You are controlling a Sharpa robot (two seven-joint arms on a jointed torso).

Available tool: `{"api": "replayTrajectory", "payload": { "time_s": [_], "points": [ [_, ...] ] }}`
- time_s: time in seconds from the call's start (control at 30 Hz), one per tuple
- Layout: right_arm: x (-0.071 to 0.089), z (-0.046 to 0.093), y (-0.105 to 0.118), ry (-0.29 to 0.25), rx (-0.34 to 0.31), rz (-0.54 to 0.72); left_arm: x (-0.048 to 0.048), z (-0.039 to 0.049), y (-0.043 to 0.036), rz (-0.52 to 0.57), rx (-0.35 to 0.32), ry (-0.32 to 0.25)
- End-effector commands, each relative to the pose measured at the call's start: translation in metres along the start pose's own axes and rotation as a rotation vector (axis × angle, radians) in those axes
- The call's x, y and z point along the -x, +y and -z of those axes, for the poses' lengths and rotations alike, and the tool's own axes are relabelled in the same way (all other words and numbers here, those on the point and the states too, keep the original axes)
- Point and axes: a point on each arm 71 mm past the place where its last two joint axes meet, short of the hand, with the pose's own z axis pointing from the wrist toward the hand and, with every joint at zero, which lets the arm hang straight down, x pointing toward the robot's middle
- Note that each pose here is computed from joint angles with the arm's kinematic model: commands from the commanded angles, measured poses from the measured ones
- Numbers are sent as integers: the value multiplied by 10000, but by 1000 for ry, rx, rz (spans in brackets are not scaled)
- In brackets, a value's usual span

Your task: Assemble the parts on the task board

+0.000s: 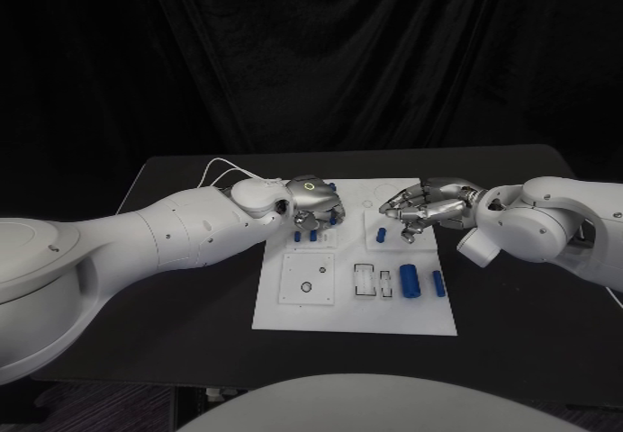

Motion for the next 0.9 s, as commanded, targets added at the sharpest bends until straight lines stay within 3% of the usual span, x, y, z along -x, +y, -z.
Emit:
{"api": "replayTrajectory", "payload": {
  "time_s": [0.03, 0.3, 0.47, 0.8, 0.9],
  "points": [
    [0, 1, -1, -8, 9, -1, -13, -13, -29, 0, -28, 0],
    [-2, -3, -4, -3, 3, 0, -22, 7, -11, -4, -25, -13],
    [1, -1, -8, -1, 1, 0, -4, 52, 16, -17, -20, -56],
    [8, 0, -12, -7, 9, -2, 106, 217, 78, -37, -4, -129],
    [17, 6, -17, -12, 10, -3, 151, 304, 106, -39, 6, -143]
  ]
}}
